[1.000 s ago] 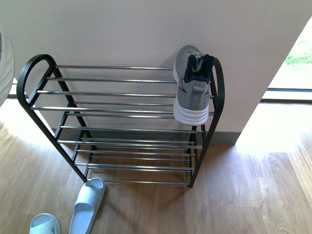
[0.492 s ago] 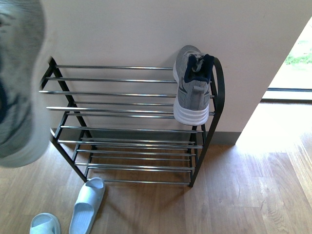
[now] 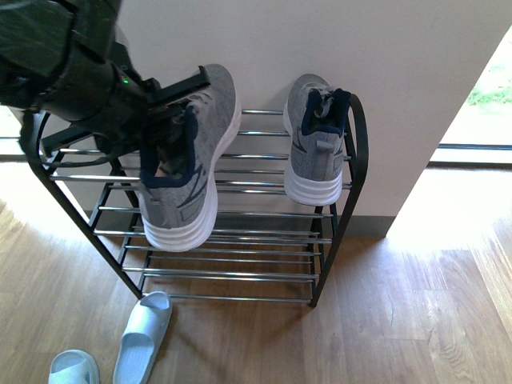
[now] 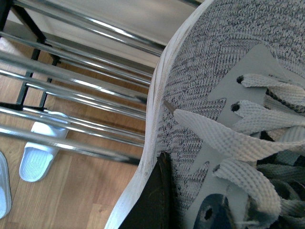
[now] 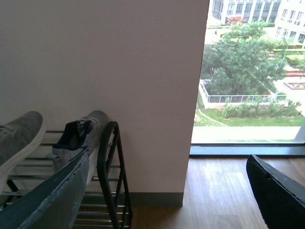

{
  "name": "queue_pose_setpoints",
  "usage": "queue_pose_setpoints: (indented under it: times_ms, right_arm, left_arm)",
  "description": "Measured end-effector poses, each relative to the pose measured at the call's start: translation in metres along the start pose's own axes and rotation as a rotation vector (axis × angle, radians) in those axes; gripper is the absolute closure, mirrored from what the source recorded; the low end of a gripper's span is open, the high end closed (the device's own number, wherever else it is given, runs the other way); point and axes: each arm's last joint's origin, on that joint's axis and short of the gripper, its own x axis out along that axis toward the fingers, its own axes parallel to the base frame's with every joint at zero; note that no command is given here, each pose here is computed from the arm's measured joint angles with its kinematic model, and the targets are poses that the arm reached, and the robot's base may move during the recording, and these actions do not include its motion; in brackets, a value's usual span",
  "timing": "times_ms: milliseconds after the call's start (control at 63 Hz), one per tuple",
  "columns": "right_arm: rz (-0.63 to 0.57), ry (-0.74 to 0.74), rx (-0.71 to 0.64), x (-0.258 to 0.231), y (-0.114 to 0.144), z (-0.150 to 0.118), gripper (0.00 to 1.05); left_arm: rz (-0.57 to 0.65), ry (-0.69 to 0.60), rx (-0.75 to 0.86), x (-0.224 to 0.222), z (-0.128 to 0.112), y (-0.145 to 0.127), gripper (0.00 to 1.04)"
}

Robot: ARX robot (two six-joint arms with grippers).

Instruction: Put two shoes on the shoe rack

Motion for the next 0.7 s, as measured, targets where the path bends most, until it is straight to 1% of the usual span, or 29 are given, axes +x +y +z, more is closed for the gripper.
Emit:
queue_pose_setpoints:
  times_ms: [143, 333, 508, 556, 699]
  right_arm:
    - [0.0, 0.0, 0.0, 0.0, 0.0, 0.0, 0.09]
    - [0.0, 0.0, 0.0, 0.0, 0.0, 0.0, 0.09]
    - [0.0, 0.0, 0.0, 0.0, 0.0, 0.0, 0.09]
    - [0.0, 0.0, 0.0, 0.0, 0.0, 0.0, 0.09]
    - [0.0, 0.0, 0.0, 0.0, 0.0, 0.0, 0.09]
  left_arm:
    - [-0.033, 0.013, 0.01, 0.024, 0.01, -0.016, 1.03]
    - [-0.059, 0.041, 0.028, 0.049, 0.013, -0.033, 1.03]
    - [-0.058, 0.045, 0.032, 0.058, 0.017, -0.039, 1.03]
    - [-0.06, 0.043, 0.033, 0.058, 0.018, -0.039, 0.96]
    - [-0.027, 0.019, 0.041, 0.056, 0.018, -0.038, 0.71]
